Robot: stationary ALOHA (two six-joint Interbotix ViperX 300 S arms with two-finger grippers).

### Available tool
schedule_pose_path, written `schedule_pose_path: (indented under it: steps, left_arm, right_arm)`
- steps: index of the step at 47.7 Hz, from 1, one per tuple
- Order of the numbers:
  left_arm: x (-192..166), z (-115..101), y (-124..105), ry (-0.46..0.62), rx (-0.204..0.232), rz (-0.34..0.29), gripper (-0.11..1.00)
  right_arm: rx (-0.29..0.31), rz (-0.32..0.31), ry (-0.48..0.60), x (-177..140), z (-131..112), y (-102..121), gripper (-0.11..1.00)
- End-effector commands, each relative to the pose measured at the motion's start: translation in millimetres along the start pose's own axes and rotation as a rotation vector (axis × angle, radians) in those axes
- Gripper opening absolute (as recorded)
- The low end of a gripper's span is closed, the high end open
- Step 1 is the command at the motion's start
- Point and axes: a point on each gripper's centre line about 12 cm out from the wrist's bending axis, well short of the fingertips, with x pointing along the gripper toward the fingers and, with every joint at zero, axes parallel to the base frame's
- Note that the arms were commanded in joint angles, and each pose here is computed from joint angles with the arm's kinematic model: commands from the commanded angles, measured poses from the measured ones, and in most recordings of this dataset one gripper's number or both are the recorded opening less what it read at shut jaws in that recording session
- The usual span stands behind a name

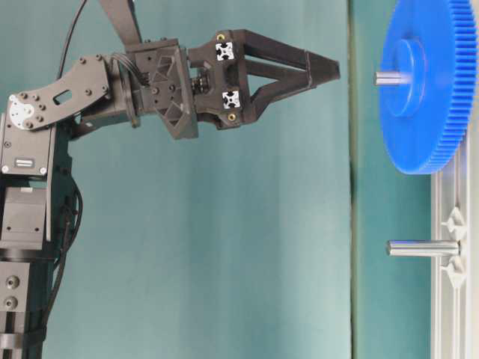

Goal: Insert the large gear onto the shaft.

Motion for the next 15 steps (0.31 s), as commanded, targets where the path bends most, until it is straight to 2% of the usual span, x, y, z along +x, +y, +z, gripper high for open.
schedule_pose_path:
  steps: [1,15]
  left_arm:
    - [-43.9,7.3,-0.4,-0.092,0.000,0.018,0.94]
    - [-63.0,7.8,-0.8,-0.127,-0.016,0.024,0.94]
  right_arm:
    - [0.013,-0.001,-0.008,1.0,3.9,0.1,0.00]
    - [0.033,-0.001,-0.006,1.0,2.8,0.0,0.00]
